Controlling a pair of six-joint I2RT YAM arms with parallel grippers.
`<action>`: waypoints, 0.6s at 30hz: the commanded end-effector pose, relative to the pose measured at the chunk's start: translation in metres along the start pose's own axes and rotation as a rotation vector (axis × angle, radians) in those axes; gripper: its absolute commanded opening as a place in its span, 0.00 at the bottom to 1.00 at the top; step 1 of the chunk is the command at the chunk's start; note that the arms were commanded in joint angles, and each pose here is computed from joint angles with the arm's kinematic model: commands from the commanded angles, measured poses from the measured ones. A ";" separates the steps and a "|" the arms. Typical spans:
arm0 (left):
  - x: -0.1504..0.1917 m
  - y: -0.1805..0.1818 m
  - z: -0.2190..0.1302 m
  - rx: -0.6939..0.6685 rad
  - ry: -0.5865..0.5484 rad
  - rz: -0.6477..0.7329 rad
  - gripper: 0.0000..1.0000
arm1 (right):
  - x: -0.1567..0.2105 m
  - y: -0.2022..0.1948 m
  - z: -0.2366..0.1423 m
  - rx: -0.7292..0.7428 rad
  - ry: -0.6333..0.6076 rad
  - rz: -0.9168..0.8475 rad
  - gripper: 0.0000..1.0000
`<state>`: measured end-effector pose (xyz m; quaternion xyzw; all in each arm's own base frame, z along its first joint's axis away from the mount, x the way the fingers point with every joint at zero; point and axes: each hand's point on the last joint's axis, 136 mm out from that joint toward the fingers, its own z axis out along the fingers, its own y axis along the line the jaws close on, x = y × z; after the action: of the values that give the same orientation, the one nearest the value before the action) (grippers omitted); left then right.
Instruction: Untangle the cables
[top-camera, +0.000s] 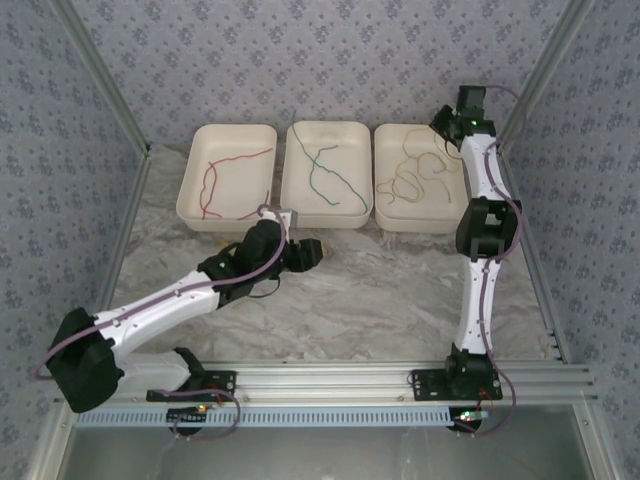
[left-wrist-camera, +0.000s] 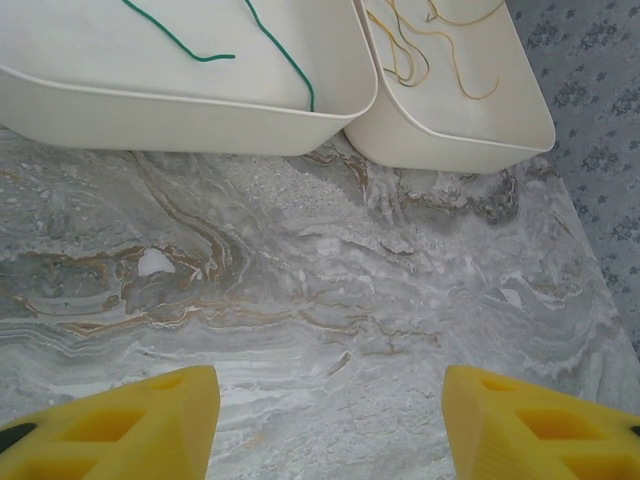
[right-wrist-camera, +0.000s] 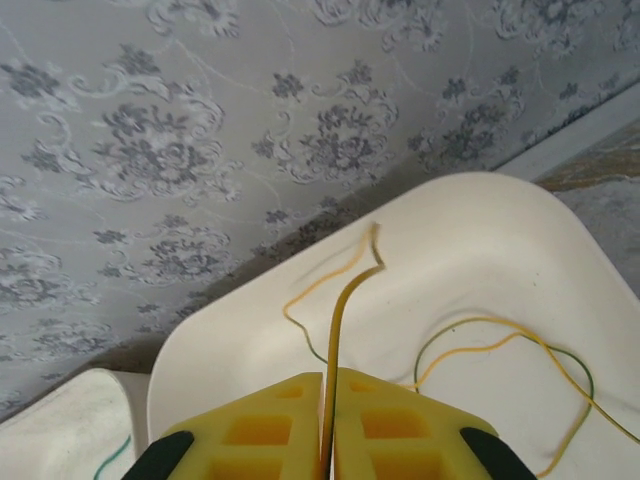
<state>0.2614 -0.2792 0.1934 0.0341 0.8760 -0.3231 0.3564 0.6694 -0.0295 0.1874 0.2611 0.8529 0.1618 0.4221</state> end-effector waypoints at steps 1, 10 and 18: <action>-0.003 0.004 -0.010 -0.017 -0.023 -0.008 0.61 | 0.023 -0.019 0.008 0.071 0.067 0.024 0.12; -0.004 0.007 -0.024 -0.021 -0.043 -0.018 0.61 | 0.062 -0.050 0.021 0.162 0.195 0.071 0.10; -0.006 0.010 -0.038 -0.023 -0.057 -0.032 0.61 | 0.076 -0.073 0.023 0.245 0.222 0.097 0.36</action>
<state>0.2493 -0.2562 0.2055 0.0165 0.8714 -0.3213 0.3704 0.6374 -0.0357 0.1042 0.3161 0.8892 0.1244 0.3065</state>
